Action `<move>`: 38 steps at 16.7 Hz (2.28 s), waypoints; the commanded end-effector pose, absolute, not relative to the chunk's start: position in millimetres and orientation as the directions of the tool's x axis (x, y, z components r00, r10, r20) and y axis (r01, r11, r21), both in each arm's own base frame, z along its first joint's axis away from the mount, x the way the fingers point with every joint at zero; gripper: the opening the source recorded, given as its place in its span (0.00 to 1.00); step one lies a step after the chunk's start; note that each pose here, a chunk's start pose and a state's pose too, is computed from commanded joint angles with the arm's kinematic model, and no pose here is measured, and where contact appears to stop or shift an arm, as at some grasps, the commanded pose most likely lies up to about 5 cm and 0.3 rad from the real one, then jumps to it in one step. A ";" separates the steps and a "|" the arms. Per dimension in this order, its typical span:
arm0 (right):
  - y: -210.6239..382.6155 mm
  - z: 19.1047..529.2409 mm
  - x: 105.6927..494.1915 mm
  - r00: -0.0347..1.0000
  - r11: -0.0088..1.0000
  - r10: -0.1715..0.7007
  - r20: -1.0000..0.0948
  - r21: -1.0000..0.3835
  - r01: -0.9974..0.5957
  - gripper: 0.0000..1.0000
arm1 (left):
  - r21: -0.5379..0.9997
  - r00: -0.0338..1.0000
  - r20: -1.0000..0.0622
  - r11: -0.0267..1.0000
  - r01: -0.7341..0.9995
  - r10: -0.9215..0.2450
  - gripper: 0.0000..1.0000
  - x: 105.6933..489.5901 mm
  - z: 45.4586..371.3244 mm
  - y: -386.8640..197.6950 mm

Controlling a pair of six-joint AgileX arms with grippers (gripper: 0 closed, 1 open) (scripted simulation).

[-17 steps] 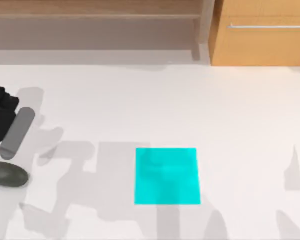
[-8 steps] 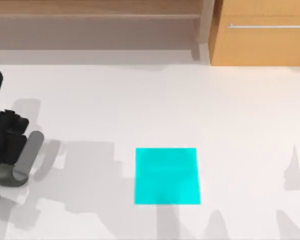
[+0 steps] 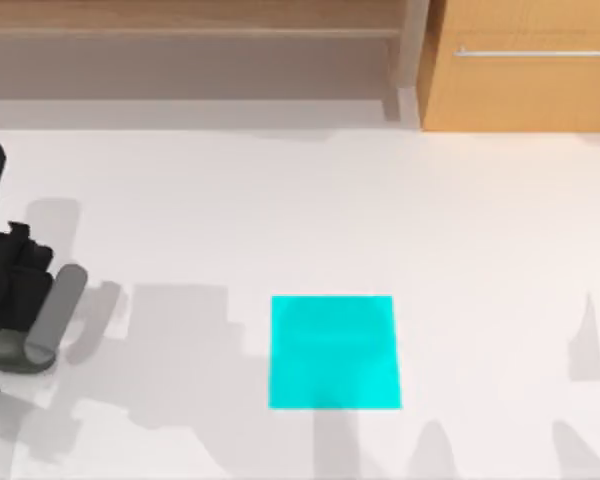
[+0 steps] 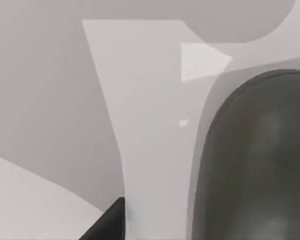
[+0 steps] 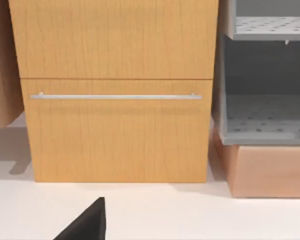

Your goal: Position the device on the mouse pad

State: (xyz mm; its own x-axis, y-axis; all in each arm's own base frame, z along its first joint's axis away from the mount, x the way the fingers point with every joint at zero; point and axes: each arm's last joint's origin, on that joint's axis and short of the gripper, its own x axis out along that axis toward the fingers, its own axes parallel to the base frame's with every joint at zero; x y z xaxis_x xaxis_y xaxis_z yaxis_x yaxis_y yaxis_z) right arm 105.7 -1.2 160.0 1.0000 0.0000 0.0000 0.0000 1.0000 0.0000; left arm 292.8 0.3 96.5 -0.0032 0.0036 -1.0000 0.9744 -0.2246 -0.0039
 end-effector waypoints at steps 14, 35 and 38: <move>-1.2 160.0 105.7 1.000 1.000 0.000 0.000 0.000 0.000 1.00 | -0.004 -0.003 -1.000 -0.225 0.974 0.004 0.00 292.8 96.5 0.3; -1.2 160.0 105.7 1.000 1.000 0.000 0.000 0.000 0.000 1.00 | -0.004 -0.001 -1.000 -0.204 0.979 0.013 0.00 290.8 211.8 0.5; -1.2 160.0 105.7 1.000 1.000 0.000 0.000 0.000 0.000 1.00 | -0.009 -0.006 -1.000 -0.273 0.962 0.015 0.00 298.7 211.6 -10.5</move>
